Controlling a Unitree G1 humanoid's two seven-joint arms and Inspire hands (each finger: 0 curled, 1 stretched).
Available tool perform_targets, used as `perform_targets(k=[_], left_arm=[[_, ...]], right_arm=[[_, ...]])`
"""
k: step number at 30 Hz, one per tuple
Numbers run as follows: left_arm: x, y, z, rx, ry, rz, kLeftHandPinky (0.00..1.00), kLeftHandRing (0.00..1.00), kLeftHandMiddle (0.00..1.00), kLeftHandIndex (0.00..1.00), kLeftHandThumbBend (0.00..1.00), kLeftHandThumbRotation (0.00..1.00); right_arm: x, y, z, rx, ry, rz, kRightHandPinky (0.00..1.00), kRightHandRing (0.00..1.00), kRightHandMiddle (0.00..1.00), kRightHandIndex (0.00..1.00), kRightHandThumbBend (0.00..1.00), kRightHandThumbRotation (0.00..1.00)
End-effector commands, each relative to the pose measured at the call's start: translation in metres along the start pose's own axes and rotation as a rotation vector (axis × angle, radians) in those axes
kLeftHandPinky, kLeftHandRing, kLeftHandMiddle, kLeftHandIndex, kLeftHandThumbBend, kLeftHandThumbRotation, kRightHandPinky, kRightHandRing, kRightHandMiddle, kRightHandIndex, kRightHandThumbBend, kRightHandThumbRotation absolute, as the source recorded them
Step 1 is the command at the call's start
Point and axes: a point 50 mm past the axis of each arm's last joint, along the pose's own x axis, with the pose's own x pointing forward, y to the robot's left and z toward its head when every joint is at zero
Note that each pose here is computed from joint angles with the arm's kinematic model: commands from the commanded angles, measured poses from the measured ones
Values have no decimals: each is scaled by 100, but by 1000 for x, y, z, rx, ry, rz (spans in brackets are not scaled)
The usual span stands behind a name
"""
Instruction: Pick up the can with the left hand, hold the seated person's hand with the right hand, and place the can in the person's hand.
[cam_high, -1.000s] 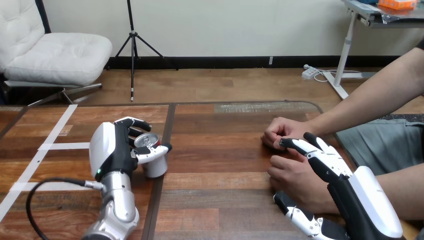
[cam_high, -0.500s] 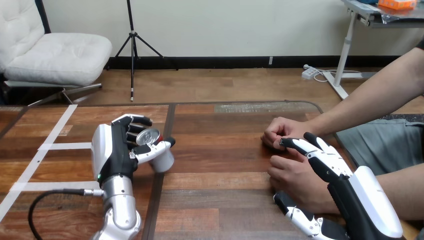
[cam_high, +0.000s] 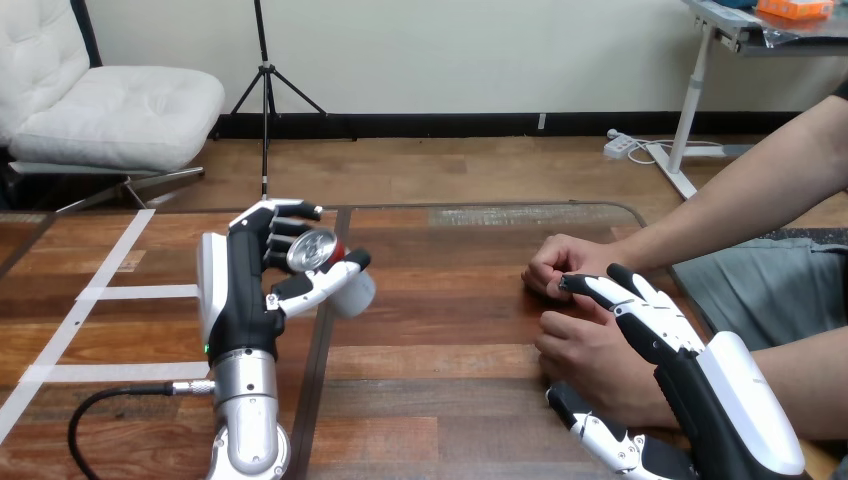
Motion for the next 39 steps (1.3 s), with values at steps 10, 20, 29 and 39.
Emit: perform_targets(k=[10,20,29,39], left_arm=[[2,4,49,-159,-286,7,42,44,50,55,73,0],[-13,4,56,-201,-331,-34,43,44,49,54,72,0],[-25,2,58,-233,-336,-65,43,44,48,53,73,0],[-35,-1,57,-266,-318,-98,43,43,47,53,74,0]], right_arm=[[17,-9,6,-26,-75,-65,100,98,90,87,48,54],[18,-12,5,-64,-65,-72,100,98,92,88,49,53],[19,-19,5,-179,-44,-64,100,98,93,91,52,50],[22,-29,2,-344,28,-11,100,100,97,96,62,35]])
